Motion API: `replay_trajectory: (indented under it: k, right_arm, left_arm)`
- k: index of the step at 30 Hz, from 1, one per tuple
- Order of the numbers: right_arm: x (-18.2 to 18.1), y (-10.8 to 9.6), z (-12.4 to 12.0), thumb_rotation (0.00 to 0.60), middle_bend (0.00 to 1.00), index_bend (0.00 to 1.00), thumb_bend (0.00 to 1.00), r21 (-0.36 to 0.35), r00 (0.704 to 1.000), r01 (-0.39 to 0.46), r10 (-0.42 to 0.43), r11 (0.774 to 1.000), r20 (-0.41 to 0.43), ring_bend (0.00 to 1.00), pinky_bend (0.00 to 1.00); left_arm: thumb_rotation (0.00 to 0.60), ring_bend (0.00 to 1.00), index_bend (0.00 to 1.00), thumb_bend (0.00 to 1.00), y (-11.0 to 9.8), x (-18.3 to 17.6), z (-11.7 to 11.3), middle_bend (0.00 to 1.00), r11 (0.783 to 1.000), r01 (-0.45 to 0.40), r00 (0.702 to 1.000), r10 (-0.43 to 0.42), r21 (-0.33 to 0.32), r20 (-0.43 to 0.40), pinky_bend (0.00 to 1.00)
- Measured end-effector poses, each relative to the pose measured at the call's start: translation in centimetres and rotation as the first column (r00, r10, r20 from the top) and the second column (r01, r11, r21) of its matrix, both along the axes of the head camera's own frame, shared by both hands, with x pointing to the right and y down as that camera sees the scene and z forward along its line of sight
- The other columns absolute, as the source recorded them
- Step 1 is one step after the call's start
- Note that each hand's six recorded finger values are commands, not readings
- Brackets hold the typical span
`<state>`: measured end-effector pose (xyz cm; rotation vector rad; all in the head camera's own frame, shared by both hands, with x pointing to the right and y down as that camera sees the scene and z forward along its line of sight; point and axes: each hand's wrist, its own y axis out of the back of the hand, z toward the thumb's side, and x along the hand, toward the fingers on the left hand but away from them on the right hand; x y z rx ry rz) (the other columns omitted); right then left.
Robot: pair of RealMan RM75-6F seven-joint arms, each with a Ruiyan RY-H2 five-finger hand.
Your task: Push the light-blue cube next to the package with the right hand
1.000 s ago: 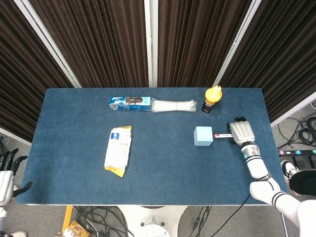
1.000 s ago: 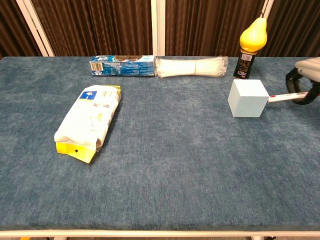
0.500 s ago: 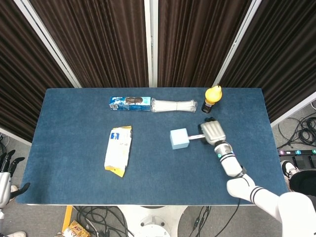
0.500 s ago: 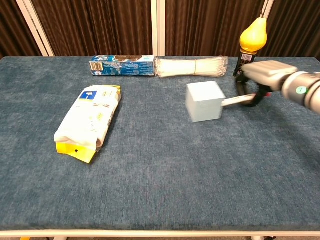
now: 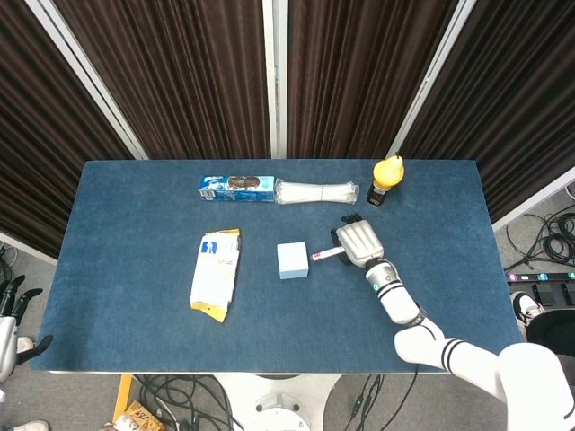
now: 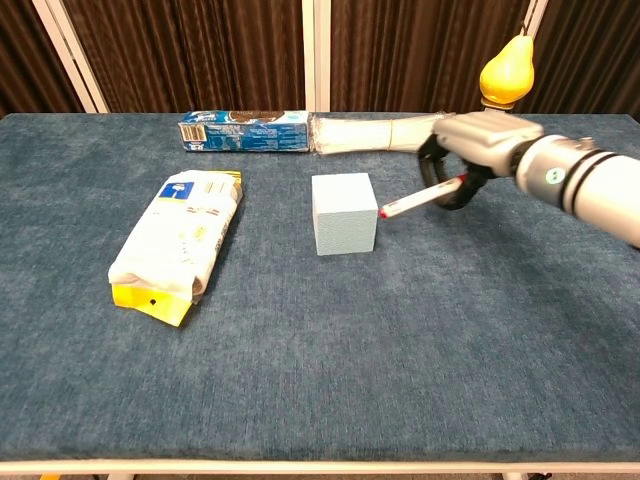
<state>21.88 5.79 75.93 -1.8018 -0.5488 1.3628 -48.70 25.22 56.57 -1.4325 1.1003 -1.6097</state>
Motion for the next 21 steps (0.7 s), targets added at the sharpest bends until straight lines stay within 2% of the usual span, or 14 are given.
replay_trajectory:
  k: [4,8,14,21]
  right_arm:
    - [1.9,0.0,-0.3,0.6,0.57,0.68,0.51,-0.007,0.999,-0.041,0.041,0.999,-0.009,0.19,0.19]
    - [1.7,0.1,-0.1,0.6,0.57,0.68,0.51,-0.025,0.998,-0.062,0.062,0.998,0.008,0.19,0.19]
    - [-1.2,0.5,0.6,0.6,0.57,0.68,0.51,-0.053,0.996,-0.059,0.062,0.997,0.058,0.19,0.19]
    - [-6.2,1.6,1.2,0.6,0.57,0.69,0.51,-0.077,0.993,-0.021,0.029,0.997,0.113,0.19,0.19]
  left_arm:
    - [0.6,0.07,0.29,0.21,-0.4,0.4,-0.1,0.18,1.0,-0.016,1.0,0.016,0.006,-0.003,0.09]
    - [0.6,0.07,0.29,0.21,-0.7,0.6,-0.2,0.18,1.0,-0.023,1.0,0.023,0.011,-0.002,0.09]
    - [0.6,0.07,0.29,0.21,-0.5,0.6,-0.4,0.18,1.0,-0.016,1.0,0.016,0.008,0.001,0.09]
    - [0.6,0.07,0.29,0.21,-0.3,0.4,-0.4,0.18,1.0,-0.011,1.0,0.011,0.006,0.003,0.09]
